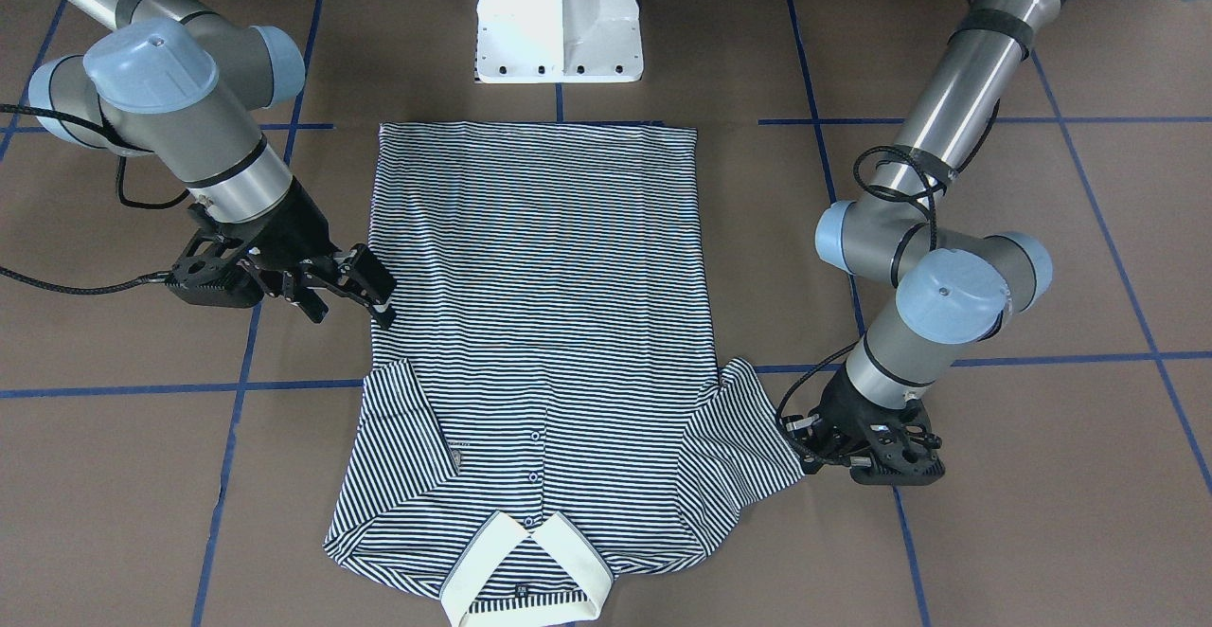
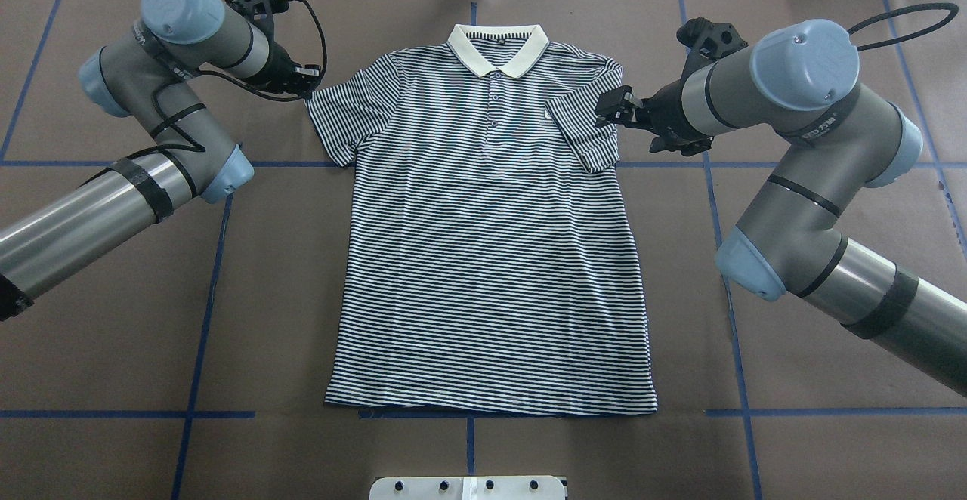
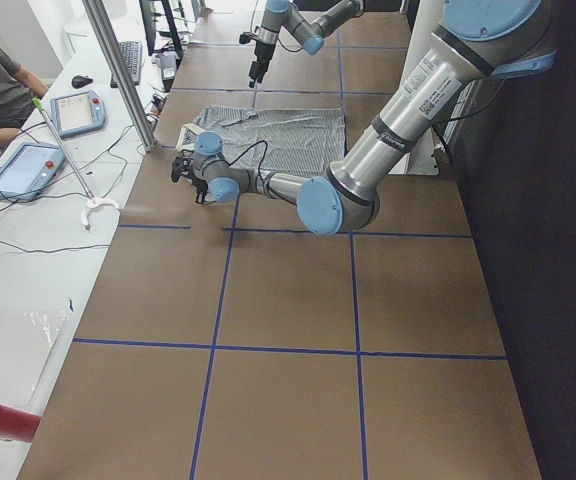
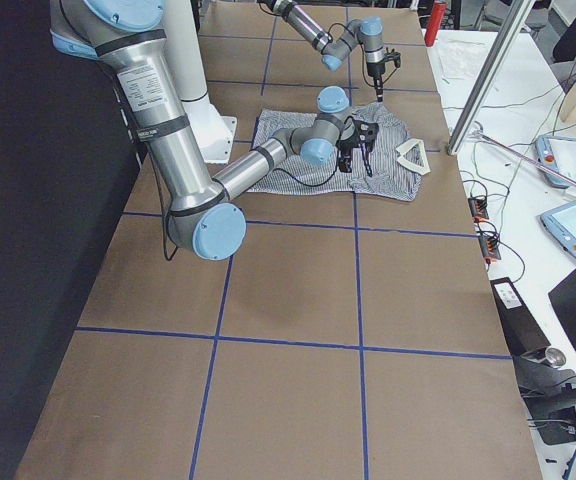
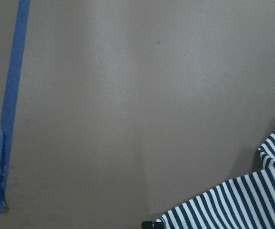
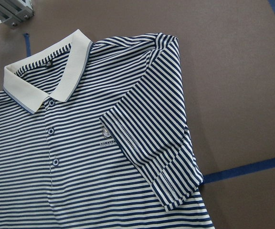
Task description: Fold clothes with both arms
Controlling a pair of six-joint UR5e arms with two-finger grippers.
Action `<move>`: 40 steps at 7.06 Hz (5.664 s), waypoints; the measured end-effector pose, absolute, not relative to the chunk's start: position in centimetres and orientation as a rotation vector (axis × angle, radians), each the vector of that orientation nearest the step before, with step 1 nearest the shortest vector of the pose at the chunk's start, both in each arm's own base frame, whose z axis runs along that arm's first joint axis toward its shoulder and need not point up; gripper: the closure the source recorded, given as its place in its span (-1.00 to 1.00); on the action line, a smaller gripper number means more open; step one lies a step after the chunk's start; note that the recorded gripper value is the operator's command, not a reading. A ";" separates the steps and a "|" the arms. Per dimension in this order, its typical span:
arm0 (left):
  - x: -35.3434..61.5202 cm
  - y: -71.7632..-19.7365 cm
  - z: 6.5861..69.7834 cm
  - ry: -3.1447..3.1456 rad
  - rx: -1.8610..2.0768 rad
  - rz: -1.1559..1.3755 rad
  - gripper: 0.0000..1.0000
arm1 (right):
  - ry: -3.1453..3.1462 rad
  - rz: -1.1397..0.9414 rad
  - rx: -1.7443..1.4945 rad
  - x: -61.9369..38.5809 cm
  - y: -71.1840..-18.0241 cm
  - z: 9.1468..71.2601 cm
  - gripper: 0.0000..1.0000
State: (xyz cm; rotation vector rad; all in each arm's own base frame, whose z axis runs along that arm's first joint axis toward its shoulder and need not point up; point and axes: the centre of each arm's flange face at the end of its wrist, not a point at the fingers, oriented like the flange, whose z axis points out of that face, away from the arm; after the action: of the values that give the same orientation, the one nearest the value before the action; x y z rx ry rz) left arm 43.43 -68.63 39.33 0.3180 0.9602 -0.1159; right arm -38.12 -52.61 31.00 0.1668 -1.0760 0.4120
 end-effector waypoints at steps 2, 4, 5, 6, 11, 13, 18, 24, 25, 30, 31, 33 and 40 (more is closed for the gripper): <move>42.4 -66.9 35.8 1.032 0.301 -0.117 1.00 | -1.076 0.412 0.167 -38.2 -52.6 31.0 -1.00; 43.7 -65.3 32.0 1.103 0.231 -0.201 1.00 | -1.076 0.410 0.167 -38.1 -52.6 31.0 -1.00; 45.8 -64.5 29.9 1.115 0.204 -0.235 1.00 | -1.077 0.409 0.167 -38.1 -52.6 31.0 -1.00; 47.8 -64.4 28.0 1.109 0.189 -0.263 1.00 | -1.077 0.409 0.167 -38.1 -52.6 30.9 -1.00; 52.8 -66.1 24.8 1.061 0.219 -0.325 1.00 | -1.075 0.411 0.164 -38.1 -52.6 31.1 -1.00; 53.6 -66.7 25.3 1.054 0.244 -0.338 1.00 | -1.075 0.411 0.164 -38.2 -52.6 31.1 -1.00; 55.2 -66.6 25.6 1.046 0.281 -0.346 -0.18 | -1.070 0.411 0.162 -38.2 -52.6 31.4 -1.00; 48.7 -49.1 22.7 1.291 0.234 -0.266 -0.27 | -1.097 0.583 0.060 -45.7 -40.2 29.4 -0.85; 47.3 -46.4 23.2 1.315 0.190 -0.239 -0.30 | -1.058 0.627 0.038 -47.8 -34.8 28.1 -0.75; 45.3 -44.0 25.4 1.311 0.149 -0.236 -0.45 | -0.834 0.763 0.032 -48.0 -20.5 34.2 -0.57; 45.4 -43.9 25.4 1.311 0.147 -0.238 -0.45 | -0.810 0.765 0.037 -47.1 -20.0 35.5 -0.57; 45.5 -44.0 25.6 1.308 0.145 -0.240 -0.45 | -0.789 0.764 0.042 -46.6 -19.7 36.5 -0.57; 45.7 -44.3 26.2 1.296 0.158 -0.253 -0.45 | -0.760 0.726 0.030 -48.1 -18.1 37.6 -0.14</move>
State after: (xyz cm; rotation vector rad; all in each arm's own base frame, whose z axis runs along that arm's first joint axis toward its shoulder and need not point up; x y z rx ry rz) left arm 45.69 -44.27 26.15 0.1576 1.2960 -0.2525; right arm -48.11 -18.07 37.63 0.0304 -0.7602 0.7264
